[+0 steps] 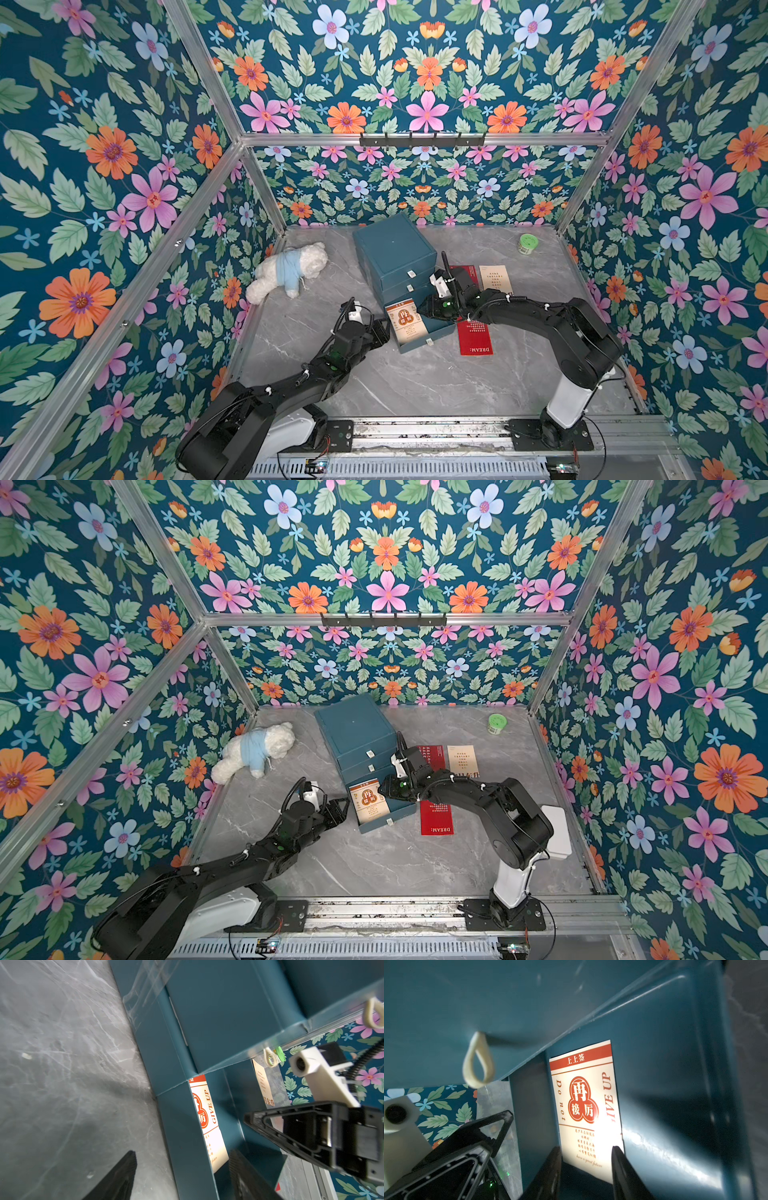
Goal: Take the postcards out of the drawer
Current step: Pick up the postcard from the drawer.
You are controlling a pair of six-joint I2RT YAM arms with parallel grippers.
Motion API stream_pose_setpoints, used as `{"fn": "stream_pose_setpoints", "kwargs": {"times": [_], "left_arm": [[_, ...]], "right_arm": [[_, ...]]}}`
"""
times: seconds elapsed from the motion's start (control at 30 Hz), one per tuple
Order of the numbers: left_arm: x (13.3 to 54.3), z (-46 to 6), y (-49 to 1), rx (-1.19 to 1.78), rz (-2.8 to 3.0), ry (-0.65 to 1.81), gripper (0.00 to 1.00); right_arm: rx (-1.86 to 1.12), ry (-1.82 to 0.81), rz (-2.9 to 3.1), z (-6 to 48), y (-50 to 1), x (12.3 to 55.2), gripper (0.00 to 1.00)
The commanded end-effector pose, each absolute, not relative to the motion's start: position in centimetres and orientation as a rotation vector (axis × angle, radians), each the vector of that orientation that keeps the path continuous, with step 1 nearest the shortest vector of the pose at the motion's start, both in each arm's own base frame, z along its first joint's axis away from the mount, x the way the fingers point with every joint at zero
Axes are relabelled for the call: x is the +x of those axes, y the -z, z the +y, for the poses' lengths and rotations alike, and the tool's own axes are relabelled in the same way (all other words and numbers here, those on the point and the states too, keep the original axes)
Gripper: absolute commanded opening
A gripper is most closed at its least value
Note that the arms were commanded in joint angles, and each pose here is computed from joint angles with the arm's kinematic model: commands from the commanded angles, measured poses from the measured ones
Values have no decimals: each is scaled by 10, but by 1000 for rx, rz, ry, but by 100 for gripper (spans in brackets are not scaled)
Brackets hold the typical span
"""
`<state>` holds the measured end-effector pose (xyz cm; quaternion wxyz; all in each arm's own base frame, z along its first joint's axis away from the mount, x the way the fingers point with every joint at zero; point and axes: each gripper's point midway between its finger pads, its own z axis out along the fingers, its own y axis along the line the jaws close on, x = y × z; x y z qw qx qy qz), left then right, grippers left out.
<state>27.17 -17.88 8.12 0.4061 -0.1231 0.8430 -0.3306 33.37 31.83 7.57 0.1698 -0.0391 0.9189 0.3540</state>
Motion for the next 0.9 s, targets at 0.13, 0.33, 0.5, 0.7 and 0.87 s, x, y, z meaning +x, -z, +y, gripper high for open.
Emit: {"fn": "stream_pose_setpoints", "kwargs": {"times": [0.13, 0.33, 0.5, 0.7, 0.87], "left_arm": [[278, -192, -90, -301, 2092, 912, 70], [279, -198, -87, -292, 2107, 925, 67], [280, -201, -85, -291, 2117, 926, 67], [281, -202, -82, -299, 2130, 923, 68], [281, -202, -81, -303, 2134, 921, 68]], "right_arm": [[-79, -885, 2678, 314, -50, 343, 42], [-89, -797, 2709, 313, -35, 347, 42], [-116, -808, 2729, 320, -27, 345, 42], [-137, -950, 2732, 336, -29, 336, 42], [-109, -1140, 2699, 351, -42, 329, 42]]}}
